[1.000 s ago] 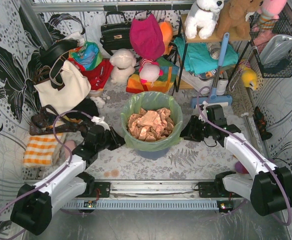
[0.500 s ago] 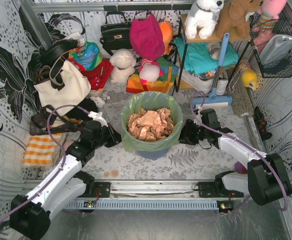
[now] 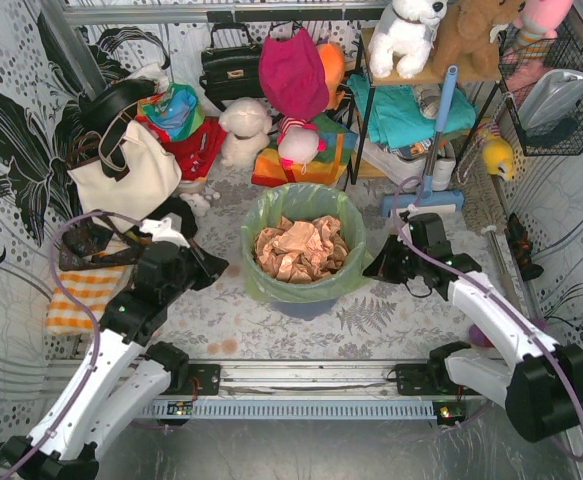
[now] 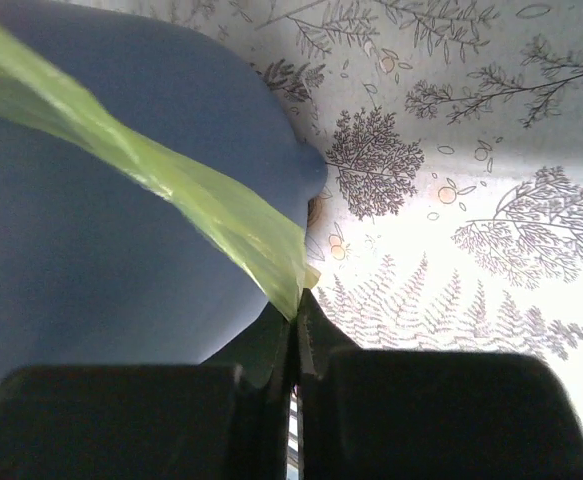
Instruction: Tie the trash bag
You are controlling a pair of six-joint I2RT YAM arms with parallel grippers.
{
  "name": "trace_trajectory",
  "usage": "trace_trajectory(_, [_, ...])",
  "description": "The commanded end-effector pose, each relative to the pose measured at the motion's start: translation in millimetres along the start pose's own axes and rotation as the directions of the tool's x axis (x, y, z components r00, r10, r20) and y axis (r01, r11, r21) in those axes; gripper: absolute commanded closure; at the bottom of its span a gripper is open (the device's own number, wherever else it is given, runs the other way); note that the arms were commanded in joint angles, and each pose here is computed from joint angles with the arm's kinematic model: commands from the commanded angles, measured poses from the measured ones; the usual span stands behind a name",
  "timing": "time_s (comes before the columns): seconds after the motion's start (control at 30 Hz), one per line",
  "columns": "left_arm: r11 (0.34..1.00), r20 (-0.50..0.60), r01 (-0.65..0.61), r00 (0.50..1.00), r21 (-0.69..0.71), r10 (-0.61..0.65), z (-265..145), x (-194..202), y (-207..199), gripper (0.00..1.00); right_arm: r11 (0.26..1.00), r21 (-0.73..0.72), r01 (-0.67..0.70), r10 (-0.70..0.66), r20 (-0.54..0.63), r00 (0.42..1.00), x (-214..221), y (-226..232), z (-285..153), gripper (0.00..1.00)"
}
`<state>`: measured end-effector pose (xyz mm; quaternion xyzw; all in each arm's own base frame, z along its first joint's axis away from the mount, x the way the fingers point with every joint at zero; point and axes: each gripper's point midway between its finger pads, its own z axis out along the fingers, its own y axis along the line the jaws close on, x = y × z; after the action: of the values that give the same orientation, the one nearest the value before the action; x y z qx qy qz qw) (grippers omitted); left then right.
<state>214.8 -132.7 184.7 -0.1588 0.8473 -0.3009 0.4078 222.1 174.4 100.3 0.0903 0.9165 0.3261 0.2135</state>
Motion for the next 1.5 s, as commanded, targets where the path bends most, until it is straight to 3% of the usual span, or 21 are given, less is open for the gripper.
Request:
trace_trajectory(0.0, [0.998,0.105,0.01,0.994,-0.068,-0.003,-23,-26,3,1.0,0.996,0.081,0.035,-0.039,0.041,0.998,-4,-2,-30,1.0])
trace_trajectory(0.17, [0.998,0.114,-0.009,0.993,-0.065,0.016,-36,-33,-2,1.0,0.999,0.014,0.038,-0.04,0.097,0.995,-10,19,-48,1.0])
trace_trajectory(0.27, [0.999,0.048,0.004,0.999,-0.034,-0.002,-23,-17,-4,0.95,0.999,-0.005,0.033,-0.033,0.101,0.994,-10,22,-48,1.0])
trace_trajectory(0.43, [0.998,-0.037,0.062,0.997,-0.024,-0.063,11,12,8,0.57,0.999,-0.02,0.028,-0.026,0.076,0.997,-9,23,-40,1.0])
trace_trajectory(0.67, [0.991,-0.041,0.07,0.997,0.11,-0.066,36,24,-1,0.35,0.999,-0.026,0.019,-0.018,0.032,0.999,-1,19,-18,1.0])
trace_trajectory(1.07, [0.988,-0.141,0.09,0.987,0.124,-0.072,74,55,12,0.36,0.999,-0.034,0.028,-0.029,-0.011,1.0,8,25,2,1.0])
trace_trajectory(1.47, [0.989,-0.219,0.103,0.973,0.105,-0.078,89,84,31,0.51,0.999,-0.032,0.025,-0.026,-0.007,1.0,10,23,1,1.0])
